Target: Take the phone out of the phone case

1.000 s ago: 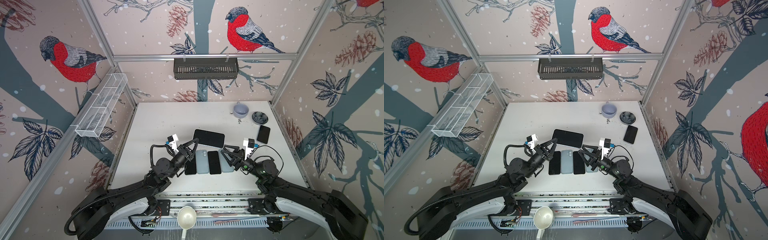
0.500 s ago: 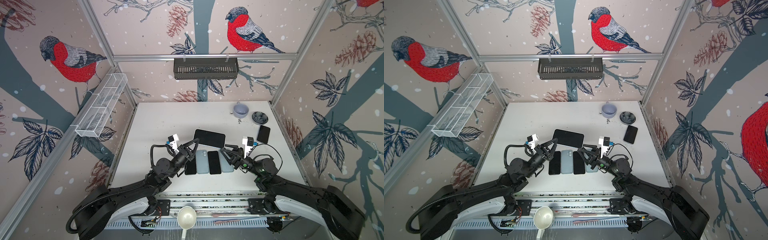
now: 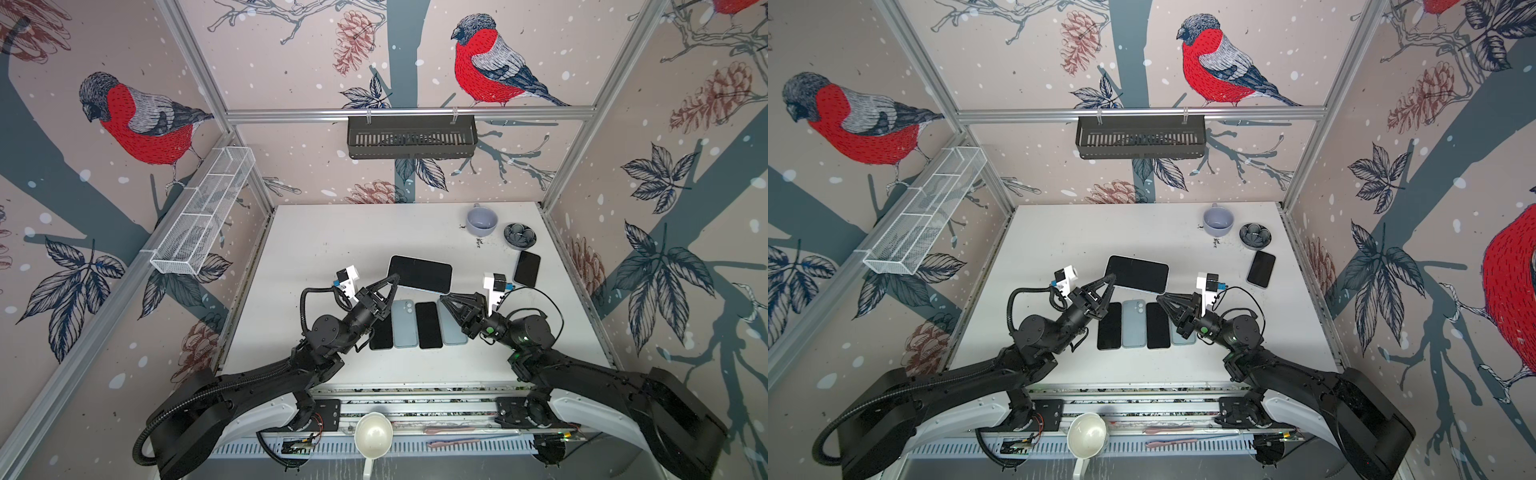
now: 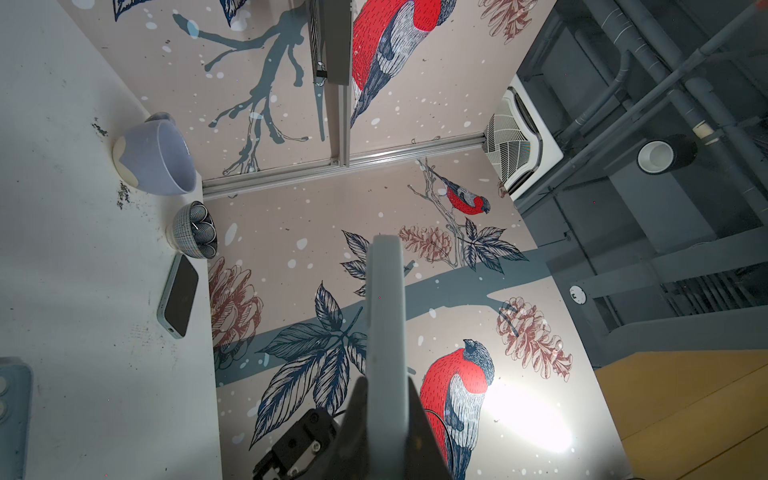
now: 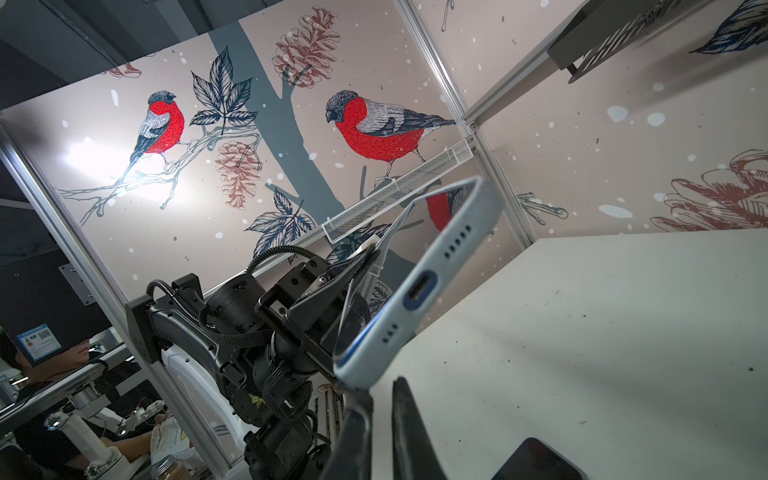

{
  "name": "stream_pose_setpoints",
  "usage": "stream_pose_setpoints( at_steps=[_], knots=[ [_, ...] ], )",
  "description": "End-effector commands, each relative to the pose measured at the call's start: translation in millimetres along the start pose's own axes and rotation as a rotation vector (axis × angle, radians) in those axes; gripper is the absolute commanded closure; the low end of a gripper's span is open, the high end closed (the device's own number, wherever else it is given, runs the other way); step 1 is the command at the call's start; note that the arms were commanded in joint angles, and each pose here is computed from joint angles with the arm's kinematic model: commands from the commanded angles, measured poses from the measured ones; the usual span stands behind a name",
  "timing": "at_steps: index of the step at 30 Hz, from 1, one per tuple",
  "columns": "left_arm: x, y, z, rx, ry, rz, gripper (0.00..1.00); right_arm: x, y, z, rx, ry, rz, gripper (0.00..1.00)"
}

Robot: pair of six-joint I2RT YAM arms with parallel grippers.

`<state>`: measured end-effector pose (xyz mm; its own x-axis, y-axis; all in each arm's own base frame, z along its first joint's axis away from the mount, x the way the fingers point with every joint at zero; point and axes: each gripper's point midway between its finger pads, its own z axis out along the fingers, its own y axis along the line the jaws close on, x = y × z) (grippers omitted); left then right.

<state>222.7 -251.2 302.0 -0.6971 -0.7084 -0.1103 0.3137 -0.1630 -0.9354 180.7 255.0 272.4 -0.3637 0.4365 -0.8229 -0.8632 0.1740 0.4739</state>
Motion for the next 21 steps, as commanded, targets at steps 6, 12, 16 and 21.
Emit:
stream_pose_setpoints(
  at_steps=[6, 12, 16, 21],
  knots=[
    [11, -37, 7, 0.123, 0.069, 0.005, 1.0, 6, -5, -2, 0.002, 0.005, -0.047, 0.98],
    [5, -38, 1, 0.106, 0.039, 0.017, 1.0, 14, -5, -9, -0.017, 0.022, -0.025, 0.72],
    [1, -39, -2, 0.092, 0.023, 0.058, 1.0, 16, 10, -19, -0.064, 0.019, -0.031, 0.37],
    [4, -43, 6, 0.084, 0.139, 0.145, 1.0, 17, 0, -20, 0.016, 0.079, -0.056, 0.17]
  ],
)
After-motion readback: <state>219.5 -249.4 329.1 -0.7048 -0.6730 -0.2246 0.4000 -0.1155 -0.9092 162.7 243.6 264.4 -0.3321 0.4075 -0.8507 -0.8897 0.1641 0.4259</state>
